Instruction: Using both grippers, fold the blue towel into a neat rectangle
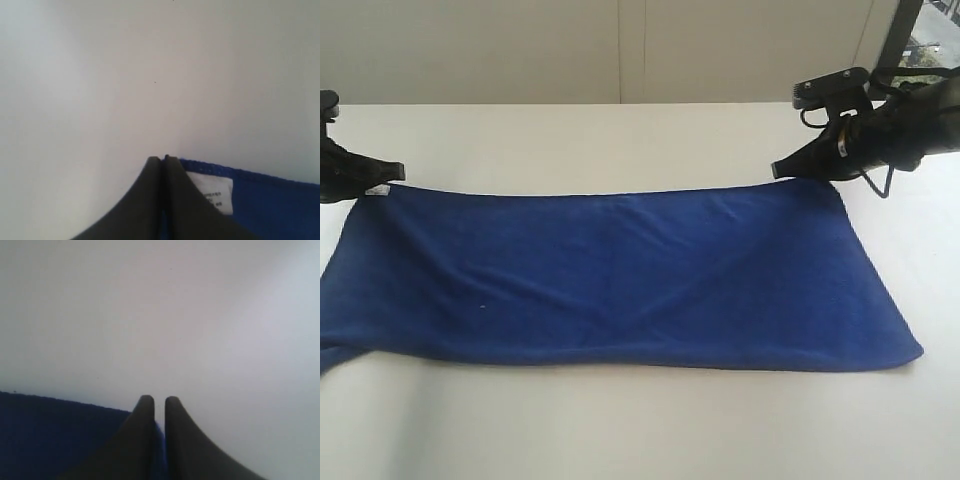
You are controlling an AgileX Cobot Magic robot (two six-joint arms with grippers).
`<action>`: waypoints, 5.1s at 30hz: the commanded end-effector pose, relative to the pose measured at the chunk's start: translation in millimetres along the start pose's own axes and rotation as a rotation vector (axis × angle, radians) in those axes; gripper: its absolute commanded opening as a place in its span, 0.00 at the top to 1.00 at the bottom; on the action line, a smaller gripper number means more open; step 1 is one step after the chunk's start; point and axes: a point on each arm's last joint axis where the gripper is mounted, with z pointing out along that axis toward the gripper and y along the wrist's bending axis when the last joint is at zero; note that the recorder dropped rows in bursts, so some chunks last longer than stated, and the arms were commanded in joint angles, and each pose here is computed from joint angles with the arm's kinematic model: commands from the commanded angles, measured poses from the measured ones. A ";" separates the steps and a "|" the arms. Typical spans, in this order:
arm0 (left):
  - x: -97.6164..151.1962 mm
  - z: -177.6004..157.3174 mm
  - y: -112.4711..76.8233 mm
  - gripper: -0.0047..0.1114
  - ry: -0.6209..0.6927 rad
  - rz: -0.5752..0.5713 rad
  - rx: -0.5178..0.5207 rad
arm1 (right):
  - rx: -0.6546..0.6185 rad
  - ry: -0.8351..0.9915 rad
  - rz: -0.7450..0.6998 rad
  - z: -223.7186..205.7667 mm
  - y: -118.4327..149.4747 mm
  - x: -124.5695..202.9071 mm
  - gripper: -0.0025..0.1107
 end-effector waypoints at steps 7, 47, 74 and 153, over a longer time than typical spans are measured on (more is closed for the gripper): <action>-3.8 -8.8 -1.0 0.49 0.011 -0.010 0.016 | 0.034 0.007 0.042 -7.7 -8.0 -5.7 0.58; 94.2 -139.5 -15.3 0.96 0.731 0.224 0.196 | -0.247 0.440 0.145 -79.9 21.0 -0.2 0.98; 114.8 -114.0 2.4 0.96 0.805 0.433 0.083 | -0.246 0.564 0.146 -24.4 32.1 39.9 0.98; 145.0 -117.4 -3.5 0.96 0.966 0.756 0.400 | -0.225 0.519 0.124 -21.3 29.9 37.3 0.98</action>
